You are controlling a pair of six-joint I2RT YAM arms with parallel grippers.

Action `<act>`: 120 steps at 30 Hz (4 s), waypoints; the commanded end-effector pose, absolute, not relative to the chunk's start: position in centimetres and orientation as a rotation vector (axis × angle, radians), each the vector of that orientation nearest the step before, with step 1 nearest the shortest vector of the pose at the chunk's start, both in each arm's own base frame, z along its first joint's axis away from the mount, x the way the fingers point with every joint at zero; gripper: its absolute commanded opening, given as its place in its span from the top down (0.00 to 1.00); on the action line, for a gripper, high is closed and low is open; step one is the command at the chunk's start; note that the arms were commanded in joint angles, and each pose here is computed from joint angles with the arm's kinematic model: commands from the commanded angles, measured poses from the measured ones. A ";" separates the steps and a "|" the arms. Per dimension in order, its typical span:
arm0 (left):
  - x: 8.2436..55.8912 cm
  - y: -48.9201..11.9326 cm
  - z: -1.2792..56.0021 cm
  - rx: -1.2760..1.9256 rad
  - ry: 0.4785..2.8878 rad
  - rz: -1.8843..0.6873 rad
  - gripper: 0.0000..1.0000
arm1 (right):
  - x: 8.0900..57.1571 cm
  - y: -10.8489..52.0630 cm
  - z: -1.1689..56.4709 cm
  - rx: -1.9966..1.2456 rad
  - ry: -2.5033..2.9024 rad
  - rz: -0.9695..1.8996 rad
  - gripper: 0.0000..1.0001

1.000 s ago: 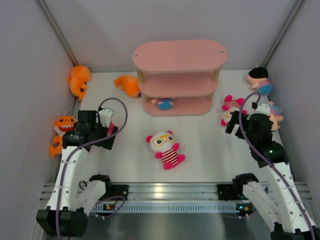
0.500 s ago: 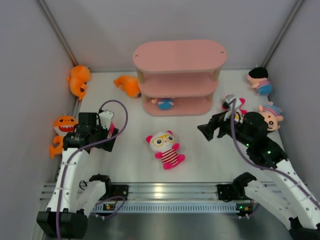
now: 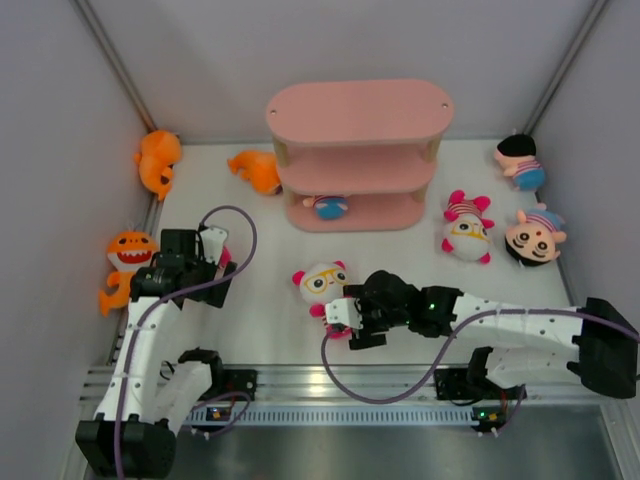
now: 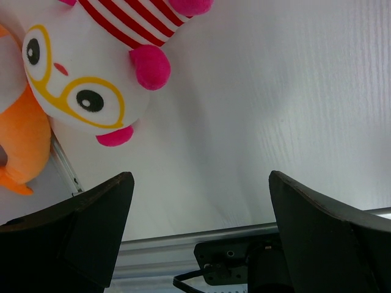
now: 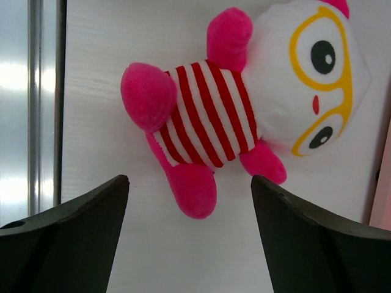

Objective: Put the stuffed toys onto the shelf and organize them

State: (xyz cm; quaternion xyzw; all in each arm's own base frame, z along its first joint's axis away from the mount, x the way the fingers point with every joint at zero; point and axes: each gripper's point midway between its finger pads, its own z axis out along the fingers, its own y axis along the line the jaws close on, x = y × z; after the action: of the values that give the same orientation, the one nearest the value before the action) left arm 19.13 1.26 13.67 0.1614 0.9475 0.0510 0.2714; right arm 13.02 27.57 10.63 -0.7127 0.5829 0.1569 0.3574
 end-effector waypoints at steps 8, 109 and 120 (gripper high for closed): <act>19.8 1.4 13.6 0.443 2.524 0.152 0.02 | 15.9 31.8 7.4 -1.900 1.329 0.257 0.21; 20.9 0.3 15.9 0.480 2.438 0.085 0.02 | 28.2 -5.8 33.0 0.305 1.623 -0.161 1.00; 21.6 -7.4 28.3 0.686 2.038 -0.338 0.02 | 18.0 13.0 48.9 -0.778 1.204 0.540 0.96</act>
State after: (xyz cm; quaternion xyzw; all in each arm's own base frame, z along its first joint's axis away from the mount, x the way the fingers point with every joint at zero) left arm 22.70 -3.85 25.16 0.2277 0.8746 -0.0539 0.4247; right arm 19.20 5.64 50.98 -0.1590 0.5523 0.0772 0.8147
